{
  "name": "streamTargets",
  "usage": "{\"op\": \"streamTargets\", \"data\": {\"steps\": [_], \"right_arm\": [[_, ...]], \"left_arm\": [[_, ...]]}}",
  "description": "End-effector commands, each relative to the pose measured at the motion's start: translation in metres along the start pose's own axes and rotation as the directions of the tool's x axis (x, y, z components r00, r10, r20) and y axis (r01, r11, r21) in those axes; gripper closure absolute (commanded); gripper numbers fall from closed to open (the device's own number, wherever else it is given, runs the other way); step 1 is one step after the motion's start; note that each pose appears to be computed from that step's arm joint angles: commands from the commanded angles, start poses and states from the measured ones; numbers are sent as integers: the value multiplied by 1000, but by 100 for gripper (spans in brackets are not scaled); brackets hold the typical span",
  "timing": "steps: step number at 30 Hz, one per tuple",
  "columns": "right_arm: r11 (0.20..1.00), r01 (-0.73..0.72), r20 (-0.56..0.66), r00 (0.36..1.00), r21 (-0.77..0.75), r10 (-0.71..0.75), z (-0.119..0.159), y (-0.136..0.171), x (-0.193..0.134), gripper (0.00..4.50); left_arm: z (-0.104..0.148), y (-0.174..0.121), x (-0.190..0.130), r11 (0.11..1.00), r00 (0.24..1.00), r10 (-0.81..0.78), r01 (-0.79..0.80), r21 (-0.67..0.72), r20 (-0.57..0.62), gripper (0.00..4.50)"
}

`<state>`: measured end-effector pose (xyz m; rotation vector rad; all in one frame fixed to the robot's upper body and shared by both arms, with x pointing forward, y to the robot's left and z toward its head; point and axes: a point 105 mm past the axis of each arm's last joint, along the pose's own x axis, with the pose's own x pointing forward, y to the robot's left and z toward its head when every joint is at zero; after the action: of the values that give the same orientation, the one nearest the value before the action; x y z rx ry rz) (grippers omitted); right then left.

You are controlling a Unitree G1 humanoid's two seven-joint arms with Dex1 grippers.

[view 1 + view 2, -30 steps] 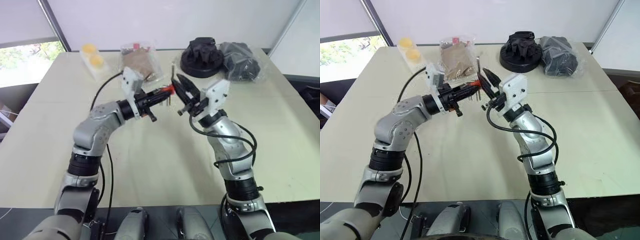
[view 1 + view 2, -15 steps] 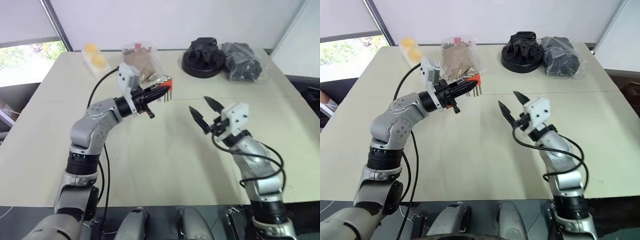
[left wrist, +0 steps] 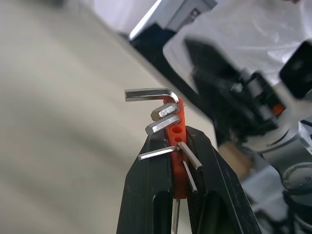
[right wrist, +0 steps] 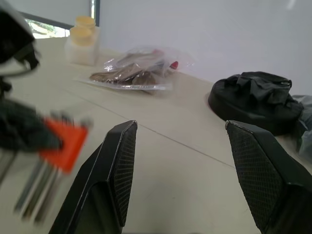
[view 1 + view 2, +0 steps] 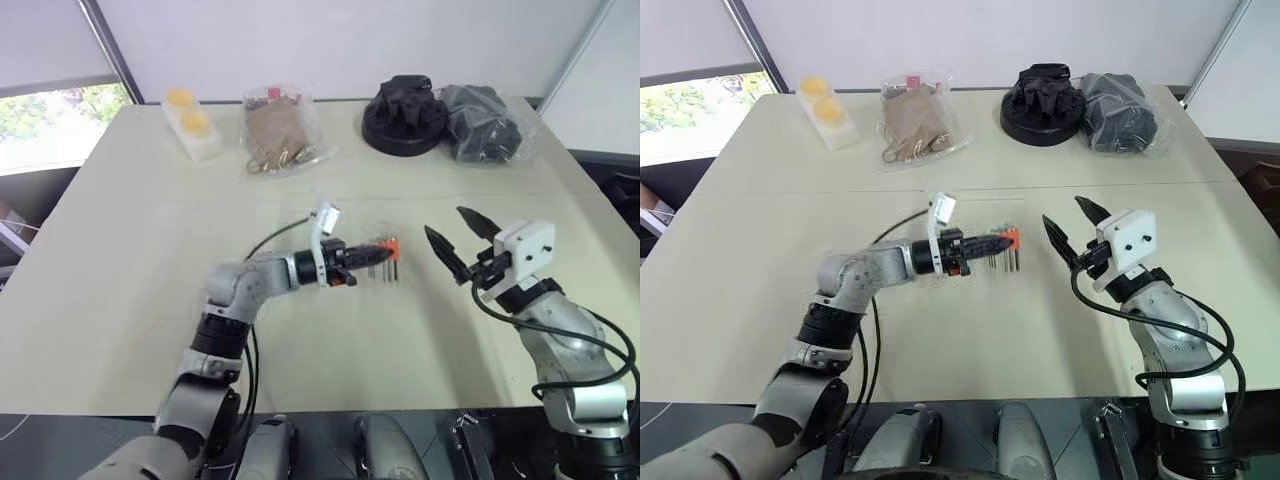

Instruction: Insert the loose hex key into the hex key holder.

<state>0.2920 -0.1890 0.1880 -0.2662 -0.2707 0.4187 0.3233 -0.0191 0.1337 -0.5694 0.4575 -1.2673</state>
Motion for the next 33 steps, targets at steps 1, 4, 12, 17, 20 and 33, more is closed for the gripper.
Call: {"op": "streamTargets", "data": {"steps": [1,4,12,17,20,33], "right_arm": [[999,24,44,999,-32,-23,15,0,-4,150],[999,33,42,999,-33,-32,14,2,-7,150],[999,39,39,999,-34,-37,13,4,-7,150],[998,-33,4,999,-60,33,9,2,-6,150],[988,-131,-42,991,-83,128,9,3,-7,150],[699,-678,-536,686,-226,492,26,-31,-40,150]], "left_arm": [[-4,6,0,995,1000,11,-13,-96,-18,406],[-10,17,-3,990,998,50,-55,-128,-42,283],[-15,45,-40,967,962,233,-214,136,-141,3],[24,53,-65,804,940,339,-270,530,-36,3],[48,42,-70,723,950,310,-254,643,26,3],[64,-40,-111,637,978,30,142,758,-208,3]]}}
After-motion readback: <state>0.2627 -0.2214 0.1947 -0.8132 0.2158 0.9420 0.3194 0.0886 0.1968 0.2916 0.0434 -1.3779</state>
